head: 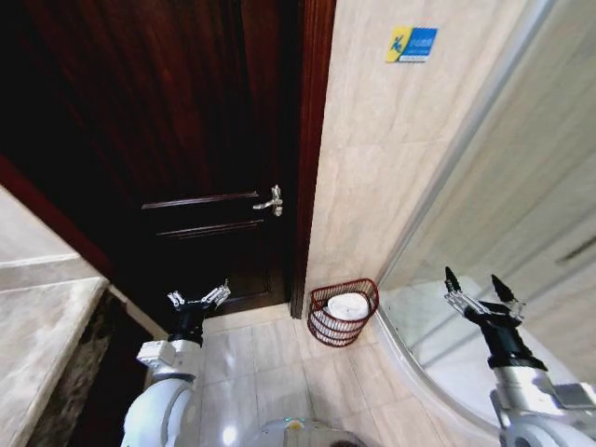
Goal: Discard the used towel into the hamper.
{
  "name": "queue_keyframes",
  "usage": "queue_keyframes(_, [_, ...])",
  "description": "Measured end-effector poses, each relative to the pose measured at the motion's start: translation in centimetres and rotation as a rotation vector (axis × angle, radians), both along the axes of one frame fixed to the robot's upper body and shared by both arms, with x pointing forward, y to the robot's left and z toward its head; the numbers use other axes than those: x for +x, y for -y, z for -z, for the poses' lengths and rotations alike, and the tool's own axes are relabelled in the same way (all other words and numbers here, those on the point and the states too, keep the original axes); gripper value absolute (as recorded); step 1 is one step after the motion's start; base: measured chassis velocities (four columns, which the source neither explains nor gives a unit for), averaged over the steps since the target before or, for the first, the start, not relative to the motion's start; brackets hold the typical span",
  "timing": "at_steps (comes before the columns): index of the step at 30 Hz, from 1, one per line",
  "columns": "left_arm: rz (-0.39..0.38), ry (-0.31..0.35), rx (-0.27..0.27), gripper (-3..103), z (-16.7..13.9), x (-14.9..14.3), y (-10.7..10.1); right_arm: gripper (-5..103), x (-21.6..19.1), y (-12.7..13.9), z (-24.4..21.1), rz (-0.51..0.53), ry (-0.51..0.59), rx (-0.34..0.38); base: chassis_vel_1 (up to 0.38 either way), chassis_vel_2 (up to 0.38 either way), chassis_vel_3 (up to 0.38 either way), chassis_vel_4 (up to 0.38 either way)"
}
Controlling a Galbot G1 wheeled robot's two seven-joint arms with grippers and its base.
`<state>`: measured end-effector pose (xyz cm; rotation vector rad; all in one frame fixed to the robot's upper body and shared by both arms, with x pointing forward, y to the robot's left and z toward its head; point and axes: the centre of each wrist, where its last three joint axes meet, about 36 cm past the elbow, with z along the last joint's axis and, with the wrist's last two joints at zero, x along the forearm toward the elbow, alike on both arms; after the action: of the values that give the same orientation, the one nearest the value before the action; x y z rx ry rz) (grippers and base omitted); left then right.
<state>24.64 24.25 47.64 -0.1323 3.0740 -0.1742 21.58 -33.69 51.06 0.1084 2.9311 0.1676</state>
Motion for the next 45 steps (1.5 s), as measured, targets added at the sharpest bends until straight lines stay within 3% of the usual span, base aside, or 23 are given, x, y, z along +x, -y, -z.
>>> queue_keyframes(8, [0.000,0.000,0.000,100,0.00,0.01,0.00,100,0.00,0.00,0.00,0.000,0.000,0.000,0.093,-0.061,-0.091,0.092])
queue_keyframes(45, [0.000,0.000,0.000,100,-0.01,0.01,0.00,100,0.00,0.00,-0.01,0.000,0.000,0.000,-0.085,-0.078,-0.079,-0.093])
